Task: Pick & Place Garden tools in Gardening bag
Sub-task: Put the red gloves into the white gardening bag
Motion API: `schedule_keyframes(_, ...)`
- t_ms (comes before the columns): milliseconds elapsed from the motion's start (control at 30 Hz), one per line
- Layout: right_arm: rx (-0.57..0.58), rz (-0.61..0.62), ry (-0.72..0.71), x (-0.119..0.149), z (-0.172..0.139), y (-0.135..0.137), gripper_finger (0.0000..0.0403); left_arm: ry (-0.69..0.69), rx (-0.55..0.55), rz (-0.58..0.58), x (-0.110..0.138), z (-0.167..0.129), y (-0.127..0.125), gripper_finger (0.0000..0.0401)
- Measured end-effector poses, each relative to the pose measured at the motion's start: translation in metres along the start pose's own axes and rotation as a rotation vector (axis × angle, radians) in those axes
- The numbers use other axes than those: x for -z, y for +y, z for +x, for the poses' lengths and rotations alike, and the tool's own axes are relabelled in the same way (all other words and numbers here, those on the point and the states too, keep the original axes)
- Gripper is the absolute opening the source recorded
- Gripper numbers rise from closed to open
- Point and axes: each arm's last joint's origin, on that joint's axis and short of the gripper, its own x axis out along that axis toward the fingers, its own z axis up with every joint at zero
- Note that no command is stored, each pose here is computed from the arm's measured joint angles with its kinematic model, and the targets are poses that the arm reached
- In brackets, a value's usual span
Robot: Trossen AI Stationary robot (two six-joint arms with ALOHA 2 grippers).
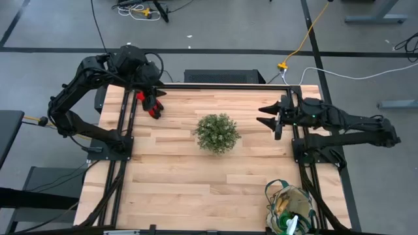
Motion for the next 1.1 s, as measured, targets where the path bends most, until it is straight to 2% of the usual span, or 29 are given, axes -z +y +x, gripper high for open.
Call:
schedule_keyframes(300,0.025,-0.042,-0.049,-0.007,0.007,-0.008,0.022,0.132,-0.01,-0.043,0.006,0.012,0.007,0.0177)
schedule_keyframes(567,0.024,-0.066,-0.069,-0.009,0.008,-0.008,0.022,0.235,-0.028,0.114,0.004,0.033,0.011,0.0177)
schedule_keyframes(833,0.024,-0.07,-0.074,-0.009,0.008,-0.008,0.022,0.284,-0.111,-0.127,0.002,0.053,0.033,0.0177)
schedule_keyframes(1100,0.025,-0.07,-0.072,-0.009,0.008,-0.008,0.022,0.217,-0.129,-0.176,-0.002,0.054,0.044,0.0177)
